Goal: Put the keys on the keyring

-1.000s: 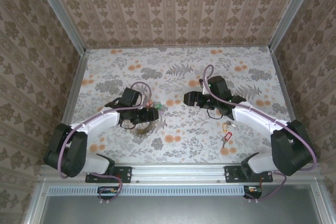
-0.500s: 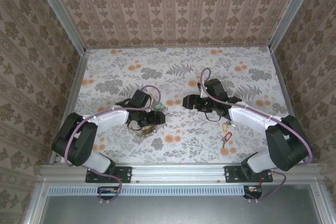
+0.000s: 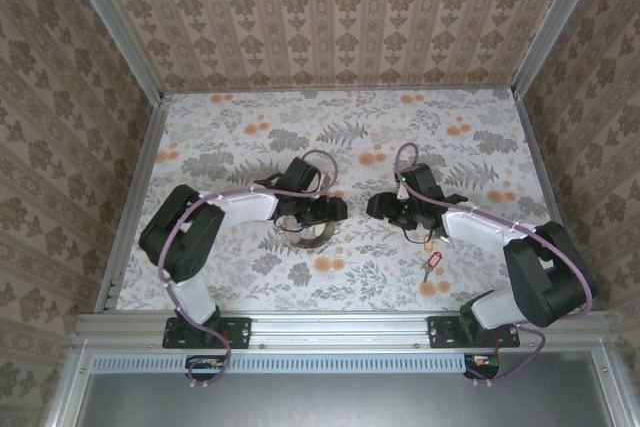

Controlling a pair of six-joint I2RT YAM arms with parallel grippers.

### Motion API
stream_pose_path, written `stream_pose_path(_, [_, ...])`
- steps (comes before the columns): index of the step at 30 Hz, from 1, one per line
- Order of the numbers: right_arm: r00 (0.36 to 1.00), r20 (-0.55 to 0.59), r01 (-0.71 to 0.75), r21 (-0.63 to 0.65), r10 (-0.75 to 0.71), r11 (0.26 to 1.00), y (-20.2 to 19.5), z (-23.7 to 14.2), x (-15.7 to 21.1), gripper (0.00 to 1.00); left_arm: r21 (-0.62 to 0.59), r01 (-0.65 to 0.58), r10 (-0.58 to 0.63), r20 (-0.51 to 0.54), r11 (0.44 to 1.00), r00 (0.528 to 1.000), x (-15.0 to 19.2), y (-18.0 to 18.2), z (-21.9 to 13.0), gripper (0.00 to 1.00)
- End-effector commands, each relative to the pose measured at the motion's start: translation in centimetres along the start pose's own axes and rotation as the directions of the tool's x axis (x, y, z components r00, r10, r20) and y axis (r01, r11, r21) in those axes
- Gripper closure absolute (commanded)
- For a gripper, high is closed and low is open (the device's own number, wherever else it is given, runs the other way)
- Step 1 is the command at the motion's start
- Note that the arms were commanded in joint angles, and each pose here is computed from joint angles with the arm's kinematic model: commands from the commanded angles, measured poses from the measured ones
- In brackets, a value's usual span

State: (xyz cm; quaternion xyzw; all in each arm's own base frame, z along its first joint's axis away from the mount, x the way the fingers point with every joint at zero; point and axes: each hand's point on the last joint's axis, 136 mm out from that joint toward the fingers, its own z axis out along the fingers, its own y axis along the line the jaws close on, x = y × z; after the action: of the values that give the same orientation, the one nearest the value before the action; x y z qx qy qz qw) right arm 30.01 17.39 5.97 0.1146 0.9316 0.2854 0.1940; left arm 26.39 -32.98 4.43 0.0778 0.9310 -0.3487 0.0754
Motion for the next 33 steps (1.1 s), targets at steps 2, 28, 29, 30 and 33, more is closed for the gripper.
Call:
stream_pose_path(2, [0.997, -0.007, -0.073, -0.039, 0.073, 0.997, -0.5, -0.6, -0.2, 0.39, 0.09, -0.005, 0.004, 0.006, 0.996, 1.0, -2.1, -3.3, 1.7, 0.3])
stream_pose_path(28, [0.987, -0.157, 0.022, -0.066, -0.032, 0.998, 4.2, 6.1, -0.8, 0.45, -0.04, 0.156, -0.141, 0.252, 0.987, 0.957, -2.3, 6.9, -8.7, 0.3])
stream_pose_path(29, [0.986, -0.161, 0.022, -0.062, -0.031, 0.998, 4.1, 6.2, -0.7, 0.45, -0.035, 0.154, -0.141, 0.247, 0.987, 0.959, -2.3, 6.9, -8.5, 0.3])
stream_pose_path(30, [0.986, -0.166, 0.021, -0.059, -0.03, 0.998, 4.1, 6.4, -0.6, 0.45, -0.029, 0.152, -0.141, 0.242, 0.988, 0.96, -2.4, 6.8, -8.3, 0.3])
stream_pose_path(33, [0.984, -0.177, 0.015, -0.047, -0.024, 0.999, 3.7, 6.8, -0.2, 0.45, -0.021, 0.136, -0.128, 0.217, 0.991, 0.968, -2.4, 6.5, -7.6, 0.31])
